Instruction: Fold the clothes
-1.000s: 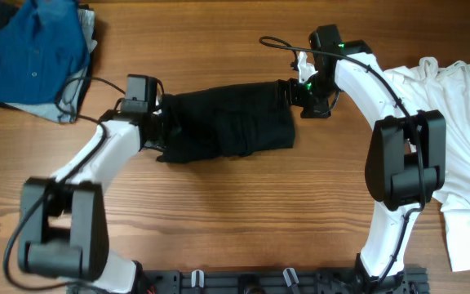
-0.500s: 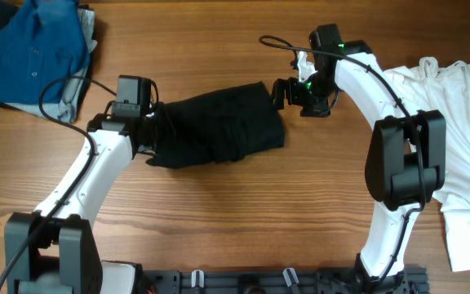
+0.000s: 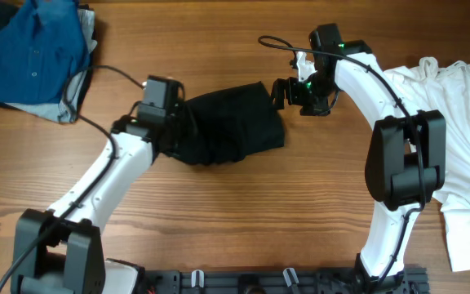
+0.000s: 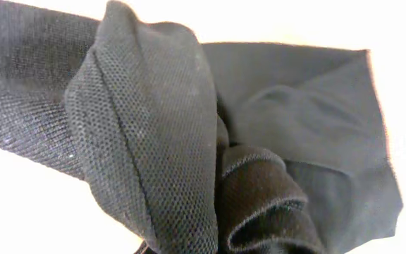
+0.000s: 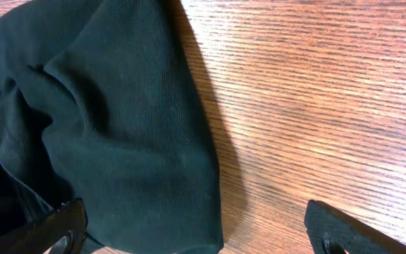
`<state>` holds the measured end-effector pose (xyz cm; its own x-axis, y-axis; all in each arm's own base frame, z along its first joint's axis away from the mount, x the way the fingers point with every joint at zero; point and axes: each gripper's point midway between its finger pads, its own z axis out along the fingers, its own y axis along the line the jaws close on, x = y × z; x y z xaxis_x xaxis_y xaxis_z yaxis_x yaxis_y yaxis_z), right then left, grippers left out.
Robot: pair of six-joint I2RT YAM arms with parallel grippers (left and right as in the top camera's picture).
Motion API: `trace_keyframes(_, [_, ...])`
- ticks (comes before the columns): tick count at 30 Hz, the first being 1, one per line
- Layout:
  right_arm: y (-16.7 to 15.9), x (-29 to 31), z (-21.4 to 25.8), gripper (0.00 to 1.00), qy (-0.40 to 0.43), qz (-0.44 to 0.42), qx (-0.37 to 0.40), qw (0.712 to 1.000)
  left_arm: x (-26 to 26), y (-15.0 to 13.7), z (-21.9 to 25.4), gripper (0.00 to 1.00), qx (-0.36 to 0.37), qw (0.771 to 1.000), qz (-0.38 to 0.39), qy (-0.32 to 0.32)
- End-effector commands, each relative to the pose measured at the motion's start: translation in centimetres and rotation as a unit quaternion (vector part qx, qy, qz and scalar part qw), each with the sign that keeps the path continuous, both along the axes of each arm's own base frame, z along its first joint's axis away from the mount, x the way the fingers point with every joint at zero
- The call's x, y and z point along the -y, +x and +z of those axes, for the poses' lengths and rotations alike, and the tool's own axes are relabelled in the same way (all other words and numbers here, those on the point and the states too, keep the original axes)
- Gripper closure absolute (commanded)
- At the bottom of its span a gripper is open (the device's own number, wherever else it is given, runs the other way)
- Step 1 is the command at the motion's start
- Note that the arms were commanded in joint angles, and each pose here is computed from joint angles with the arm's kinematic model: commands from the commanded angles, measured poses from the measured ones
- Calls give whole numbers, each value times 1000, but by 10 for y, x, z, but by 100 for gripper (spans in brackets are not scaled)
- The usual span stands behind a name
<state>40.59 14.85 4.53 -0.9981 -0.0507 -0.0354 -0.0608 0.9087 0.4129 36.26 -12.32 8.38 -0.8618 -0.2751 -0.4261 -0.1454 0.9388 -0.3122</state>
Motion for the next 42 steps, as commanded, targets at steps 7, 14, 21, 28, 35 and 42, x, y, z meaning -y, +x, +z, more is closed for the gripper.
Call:
trace_keyframes(7, [4, 1, 8, 0, -8, 22, 21, 1000, 49, -3, 20, 96, 44, 998, -38, -22])
trace_keyframes(14, [4, 8, 5, 1, -30, 25, 22, 999, 54, -5, 20, 96, 43, 998, -31, -27])
trace_keyframes(21, [6, 8, -1, 87, -31, 30, 26, 999, 53, -4, 21, 96, 46, 998, -28, -24])
trace_keyframes(28, [6, 0, -17, 95, -10, 25, 11, 1000, 53, -3, 22, 96, 47, 998, -28, -25])
trace_keyframes(35, [-2, -2, -40, 96, -4, 27, -24, 999, 55, 1, 29, 96, 55, 998, -28, -28])
trace_keyframes(42, [-12, -5, -67, 96, 4, 24, -63, 998, 61, 8, 44, 96, 70, 996, -30, -35])
